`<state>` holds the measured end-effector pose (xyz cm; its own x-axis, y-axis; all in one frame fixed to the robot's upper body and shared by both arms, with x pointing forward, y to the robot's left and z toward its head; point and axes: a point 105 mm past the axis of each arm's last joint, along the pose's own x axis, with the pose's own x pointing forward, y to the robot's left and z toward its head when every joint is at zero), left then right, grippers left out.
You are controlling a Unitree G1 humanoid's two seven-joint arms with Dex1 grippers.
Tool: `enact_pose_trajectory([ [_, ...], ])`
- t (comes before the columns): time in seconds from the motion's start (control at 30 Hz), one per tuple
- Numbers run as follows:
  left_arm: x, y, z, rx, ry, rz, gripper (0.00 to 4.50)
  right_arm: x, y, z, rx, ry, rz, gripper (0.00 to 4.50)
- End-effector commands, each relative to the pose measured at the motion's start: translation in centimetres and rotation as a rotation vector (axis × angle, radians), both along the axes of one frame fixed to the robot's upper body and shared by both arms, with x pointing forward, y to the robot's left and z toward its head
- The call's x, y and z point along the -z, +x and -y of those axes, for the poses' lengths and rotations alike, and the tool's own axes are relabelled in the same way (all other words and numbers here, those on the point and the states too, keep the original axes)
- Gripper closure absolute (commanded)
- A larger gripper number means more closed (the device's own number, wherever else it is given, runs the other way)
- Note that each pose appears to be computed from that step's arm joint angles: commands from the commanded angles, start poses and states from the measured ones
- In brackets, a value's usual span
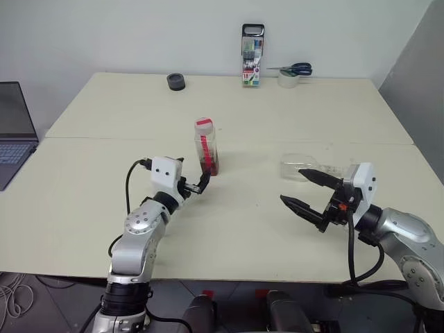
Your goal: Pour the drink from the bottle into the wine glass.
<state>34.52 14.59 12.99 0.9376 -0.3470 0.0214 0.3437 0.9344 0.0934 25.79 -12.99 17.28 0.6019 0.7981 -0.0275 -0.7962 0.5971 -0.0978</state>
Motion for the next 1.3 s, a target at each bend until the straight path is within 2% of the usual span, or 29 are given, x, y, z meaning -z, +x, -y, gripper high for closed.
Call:
enact_pose_trajectory([
  [0.03,-1.5,0.7,0.2,-0.031,0.011,0.061,0.04,-1.1,-0.7,-0.3,-0.037,0.007,0.027,0.00],
  [0.5,-3.1,3.7,1.2,-0.082,0.041,0.119,0.04,-0.7,-0.8,-0.1,-0.047,-0.031,0.027,0.00],
  [0.8,-2.8,3.0,2.0,-0.036,0.050,0.127,0.04,-1.1,-1.0,-0.2,-0.043,-0.035,0.035,0.00],
  [1.0,-2.6,3.0,1.8,-0.077,0.026,0.122,0.04,-1.0,-1.0,-0.2,-0.056,-0.055,0.025,0.00],
  [1.3,-2.1,2.4,3.6,0.017,0.022,0.096,0.04,-0.6,-1.3,-0.3,-0.080,-0.088,0.009,0.00],
])
